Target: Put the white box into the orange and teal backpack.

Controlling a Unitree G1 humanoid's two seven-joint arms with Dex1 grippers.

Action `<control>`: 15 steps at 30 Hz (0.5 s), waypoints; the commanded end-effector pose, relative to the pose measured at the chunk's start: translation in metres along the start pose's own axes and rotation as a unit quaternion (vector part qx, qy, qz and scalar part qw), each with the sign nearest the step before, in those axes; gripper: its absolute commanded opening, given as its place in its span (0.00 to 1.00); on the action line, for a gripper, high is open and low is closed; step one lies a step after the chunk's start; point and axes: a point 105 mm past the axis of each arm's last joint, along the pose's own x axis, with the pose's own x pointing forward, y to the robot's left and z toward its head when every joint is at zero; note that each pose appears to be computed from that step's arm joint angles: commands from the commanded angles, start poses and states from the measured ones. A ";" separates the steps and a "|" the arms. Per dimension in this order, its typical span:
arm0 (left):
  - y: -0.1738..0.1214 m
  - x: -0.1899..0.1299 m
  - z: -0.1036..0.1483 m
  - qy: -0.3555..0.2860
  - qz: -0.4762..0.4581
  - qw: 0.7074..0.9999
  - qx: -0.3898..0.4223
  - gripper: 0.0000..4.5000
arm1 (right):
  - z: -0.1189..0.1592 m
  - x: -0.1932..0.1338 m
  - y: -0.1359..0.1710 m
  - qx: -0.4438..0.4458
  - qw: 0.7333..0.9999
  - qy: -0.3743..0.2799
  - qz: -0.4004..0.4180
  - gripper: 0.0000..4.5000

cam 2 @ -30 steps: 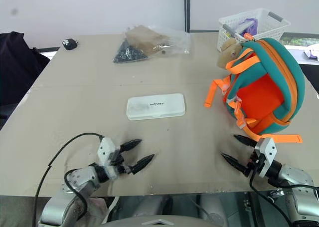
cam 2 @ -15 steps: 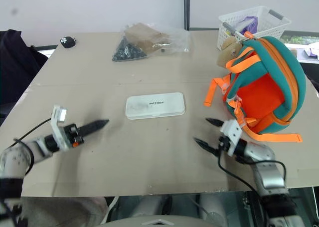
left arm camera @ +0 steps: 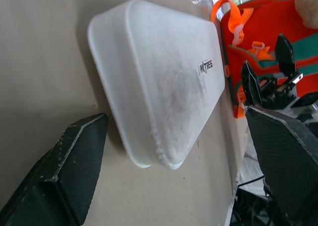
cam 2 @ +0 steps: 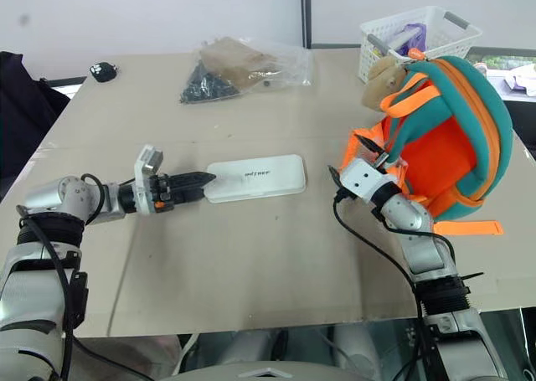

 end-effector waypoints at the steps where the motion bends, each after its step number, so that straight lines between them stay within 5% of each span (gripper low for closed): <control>1: 0.004 0.009 -0.013 0.039 -0.001 0.999 -0.020 1.00 | 0.015 0.010 -0.006 -0.074 0.997 -0.012 -0.011 0.98; 15: 0.008 0.030 -0.023 0.070 0.003 0.997 -0.011 1.00 | 0.039 0.057 0.065 -0.072 0.993 -0.019 0.086 0.98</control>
